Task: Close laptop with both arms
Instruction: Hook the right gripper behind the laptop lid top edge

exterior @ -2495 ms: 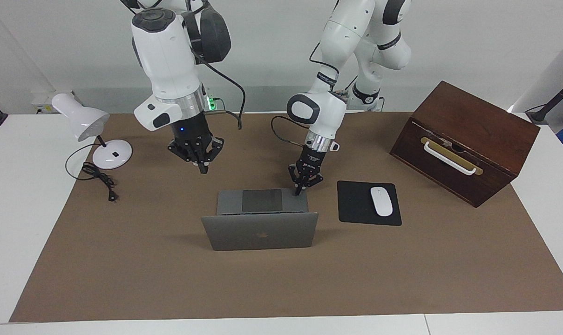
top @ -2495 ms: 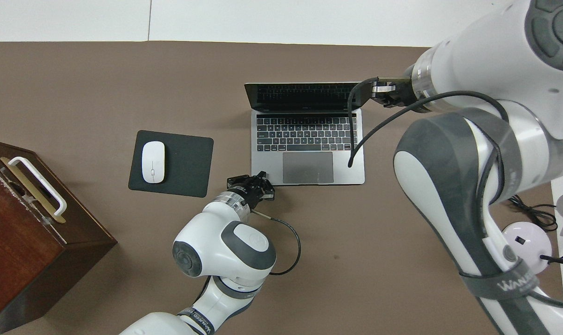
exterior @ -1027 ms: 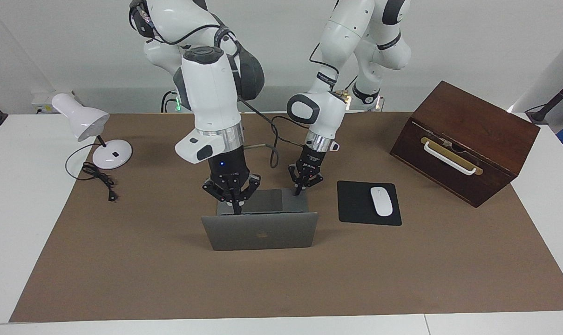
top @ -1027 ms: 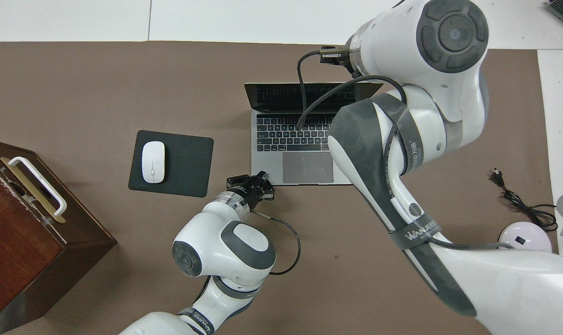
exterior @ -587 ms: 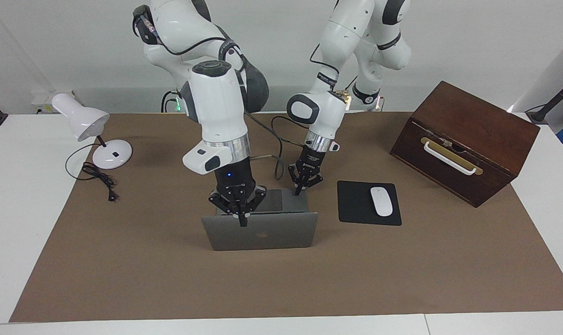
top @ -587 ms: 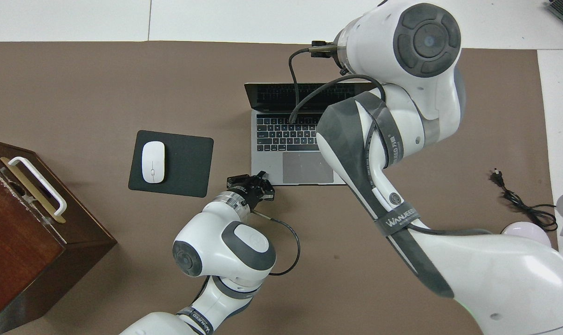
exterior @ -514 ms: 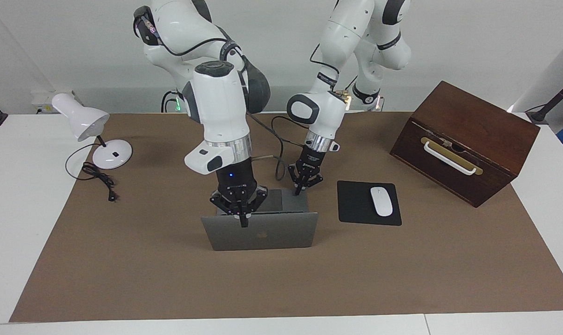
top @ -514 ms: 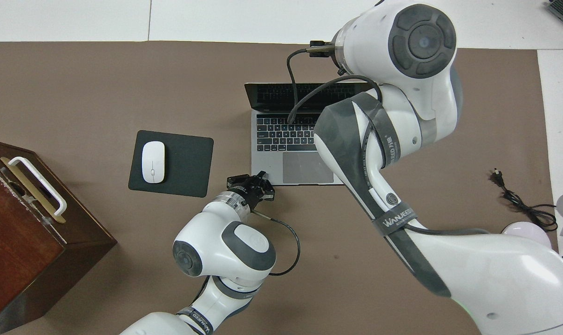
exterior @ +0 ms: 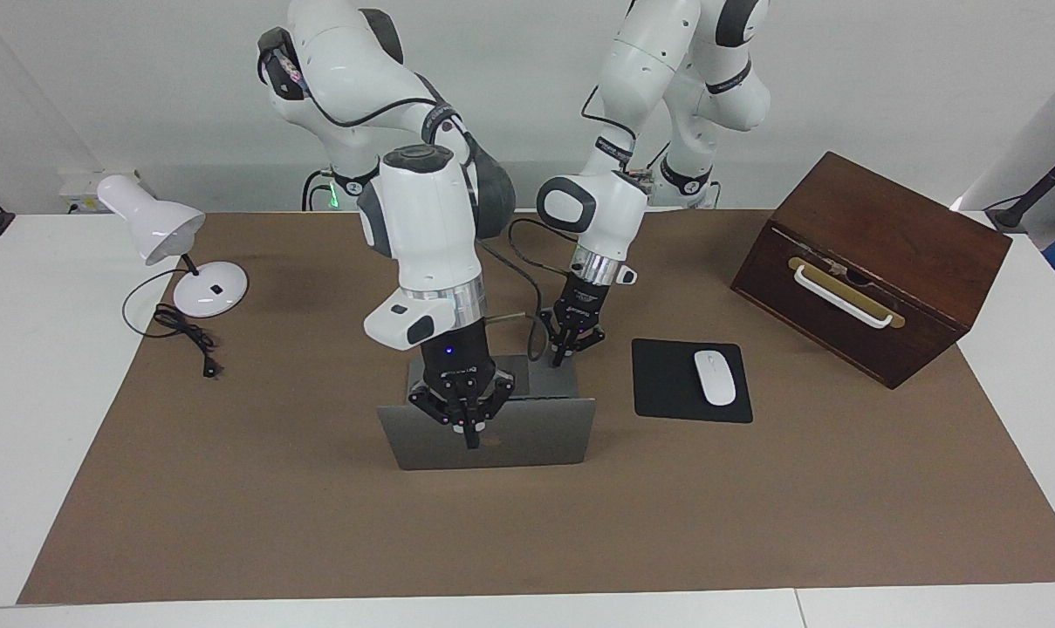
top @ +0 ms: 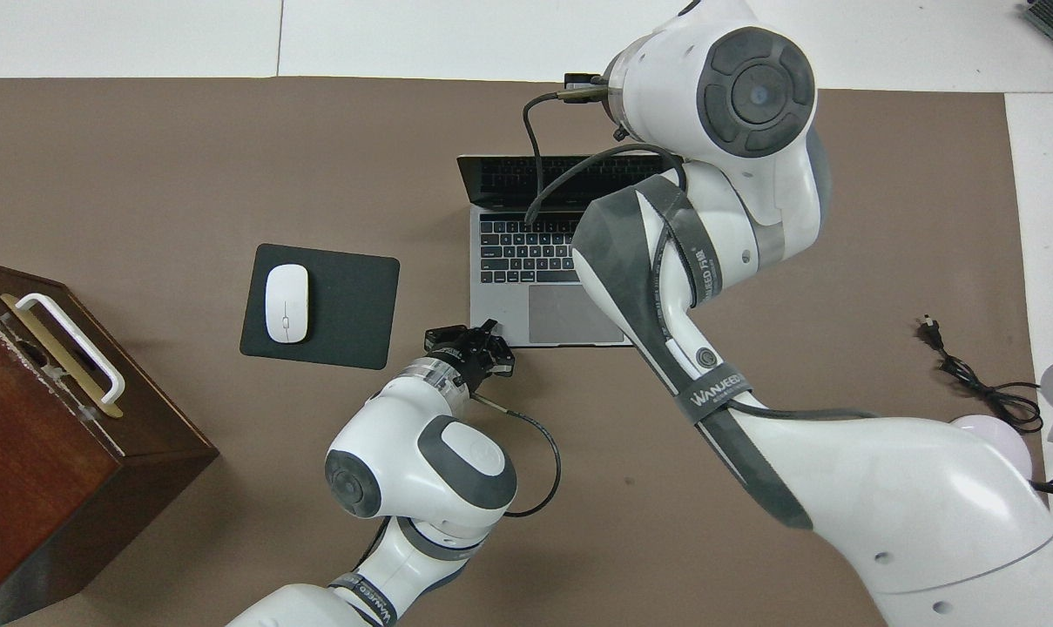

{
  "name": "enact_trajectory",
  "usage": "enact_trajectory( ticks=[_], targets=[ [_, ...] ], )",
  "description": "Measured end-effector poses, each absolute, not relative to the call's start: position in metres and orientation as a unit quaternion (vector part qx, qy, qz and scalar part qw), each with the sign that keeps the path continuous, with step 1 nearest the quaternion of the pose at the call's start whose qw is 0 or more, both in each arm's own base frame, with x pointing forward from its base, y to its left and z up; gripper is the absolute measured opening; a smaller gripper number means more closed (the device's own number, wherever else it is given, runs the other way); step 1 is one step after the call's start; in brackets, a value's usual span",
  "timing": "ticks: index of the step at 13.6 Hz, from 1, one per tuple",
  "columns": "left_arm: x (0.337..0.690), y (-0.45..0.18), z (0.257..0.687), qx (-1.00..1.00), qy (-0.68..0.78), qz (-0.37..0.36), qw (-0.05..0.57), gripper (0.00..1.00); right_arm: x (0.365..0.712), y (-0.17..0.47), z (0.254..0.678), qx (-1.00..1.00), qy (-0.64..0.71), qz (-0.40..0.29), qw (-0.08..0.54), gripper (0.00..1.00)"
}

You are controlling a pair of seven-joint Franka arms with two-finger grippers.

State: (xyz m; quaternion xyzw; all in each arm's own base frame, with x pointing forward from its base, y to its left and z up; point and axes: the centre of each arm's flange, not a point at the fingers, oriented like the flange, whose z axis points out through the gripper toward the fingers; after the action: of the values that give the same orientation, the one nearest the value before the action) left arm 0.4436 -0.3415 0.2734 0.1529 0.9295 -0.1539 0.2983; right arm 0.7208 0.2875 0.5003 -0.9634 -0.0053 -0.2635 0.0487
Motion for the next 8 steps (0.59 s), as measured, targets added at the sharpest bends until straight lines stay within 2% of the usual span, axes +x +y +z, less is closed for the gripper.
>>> enact_trajectory(
  ticks=[8],
  targets=[
    [0.444, -0.342, 0.273, 0.153, 0.929, -0.153, 0.298, 0.01, 0.726, 0.295, 0.481, -0.964, 0.010, -0.260, 0.056, 0.01]
  ],
)
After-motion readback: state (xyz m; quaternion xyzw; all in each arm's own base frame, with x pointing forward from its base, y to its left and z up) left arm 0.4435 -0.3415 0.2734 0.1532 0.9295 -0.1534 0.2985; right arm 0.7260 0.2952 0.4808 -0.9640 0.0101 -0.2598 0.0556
